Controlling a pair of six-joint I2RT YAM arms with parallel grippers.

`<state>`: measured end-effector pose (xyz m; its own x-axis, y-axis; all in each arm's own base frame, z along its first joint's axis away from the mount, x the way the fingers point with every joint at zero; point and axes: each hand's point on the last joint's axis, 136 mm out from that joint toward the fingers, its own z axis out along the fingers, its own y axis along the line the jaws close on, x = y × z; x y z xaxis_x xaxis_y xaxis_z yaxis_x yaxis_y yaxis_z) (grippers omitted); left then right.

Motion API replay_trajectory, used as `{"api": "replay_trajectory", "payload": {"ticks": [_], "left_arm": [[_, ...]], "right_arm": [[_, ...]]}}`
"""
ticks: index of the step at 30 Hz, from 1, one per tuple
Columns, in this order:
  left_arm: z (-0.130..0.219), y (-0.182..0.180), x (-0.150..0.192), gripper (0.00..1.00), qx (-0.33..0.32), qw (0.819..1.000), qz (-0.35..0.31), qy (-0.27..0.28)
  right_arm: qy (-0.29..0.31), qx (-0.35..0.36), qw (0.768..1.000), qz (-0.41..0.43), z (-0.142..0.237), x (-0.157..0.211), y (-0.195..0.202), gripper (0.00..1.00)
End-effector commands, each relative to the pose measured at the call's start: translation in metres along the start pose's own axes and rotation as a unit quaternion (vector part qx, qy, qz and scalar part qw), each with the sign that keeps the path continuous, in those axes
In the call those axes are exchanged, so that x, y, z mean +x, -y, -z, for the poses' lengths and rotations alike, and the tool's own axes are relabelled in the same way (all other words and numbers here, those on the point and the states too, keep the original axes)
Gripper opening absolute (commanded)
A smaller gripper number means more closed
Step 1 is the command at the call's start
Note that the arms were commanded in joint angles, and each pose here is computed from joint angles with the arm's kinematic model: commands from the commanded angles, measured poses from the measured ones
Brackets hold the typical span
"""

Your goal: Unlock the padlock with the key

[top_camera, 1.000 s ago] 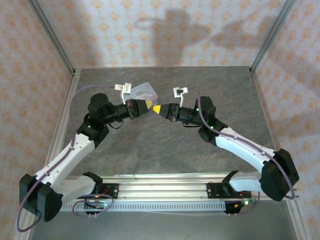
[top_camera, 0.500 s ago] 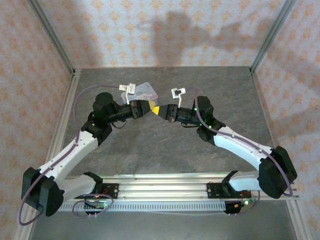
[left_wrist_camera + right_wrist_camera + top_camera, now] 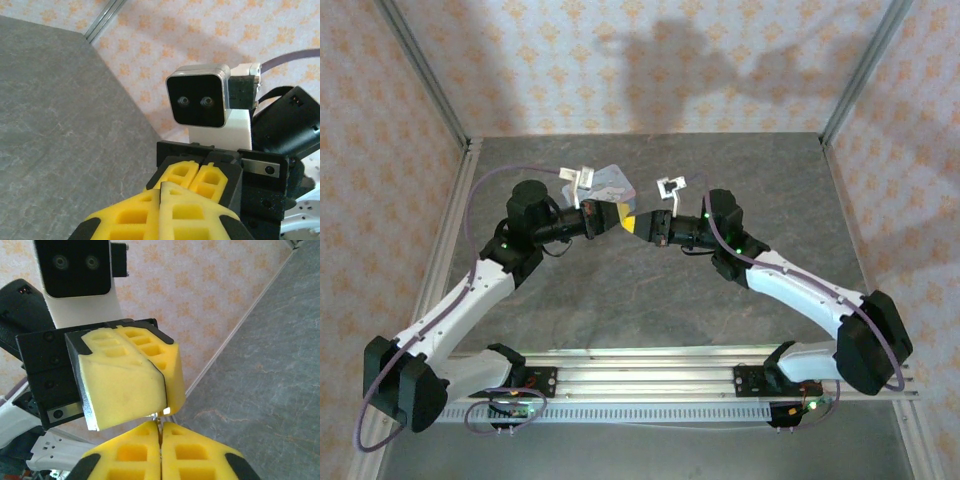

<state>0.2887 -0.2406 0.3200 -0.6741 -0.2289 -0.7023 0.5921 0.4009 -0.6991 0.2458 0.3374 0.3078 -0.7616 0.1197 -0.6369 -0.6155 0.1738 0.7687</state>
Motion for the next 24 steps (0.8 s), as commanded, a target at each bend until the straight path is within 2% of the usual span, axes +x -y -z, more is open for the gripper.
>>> {"api": "replay_trajectory", "payload": {"ticks": [1,4,6,11,16,24], "left_arm": [[0.008,0.023,0.002,0.00,0.013,0.997,-0.066,-0.037],[0.010,0.024,0.007,0.00,0.008,0.994,-0.086,-0.070],[0.010,0.027,0.010,0.00,0.012,0.992,-0.094,-0.086],[0.009,0.038,0.009,0.00,0.035,0.988,-0.101,-0.110],[0.007,0.046,0.007,0.00,0.057,0.986,-0.099,-0.123],[0.009,0.057,0.007,0.00,0.078,0.984,-0.097,-0.130]], "right_arm": [[0.003,0.008,0.999,0.048,0.009,-0.009,-0.019,0.34],[-0.001,0.028,0.998,0.065,0.020,-0.008,-0.022,0.47],[0.000,0.032,0.997,0.071,0.029,-0.008,-0.026,0.50],[-0.003,0.012,0.997,0.076,0.040,-0.003,-0.041,0.49],[-0.009,-0.030,0.997,0.064,0.036,-0.002,-0.053,0.48],[-0.020,-0.045,0.997,0.064,0.026,0.003,-0.053,0.43]]}}
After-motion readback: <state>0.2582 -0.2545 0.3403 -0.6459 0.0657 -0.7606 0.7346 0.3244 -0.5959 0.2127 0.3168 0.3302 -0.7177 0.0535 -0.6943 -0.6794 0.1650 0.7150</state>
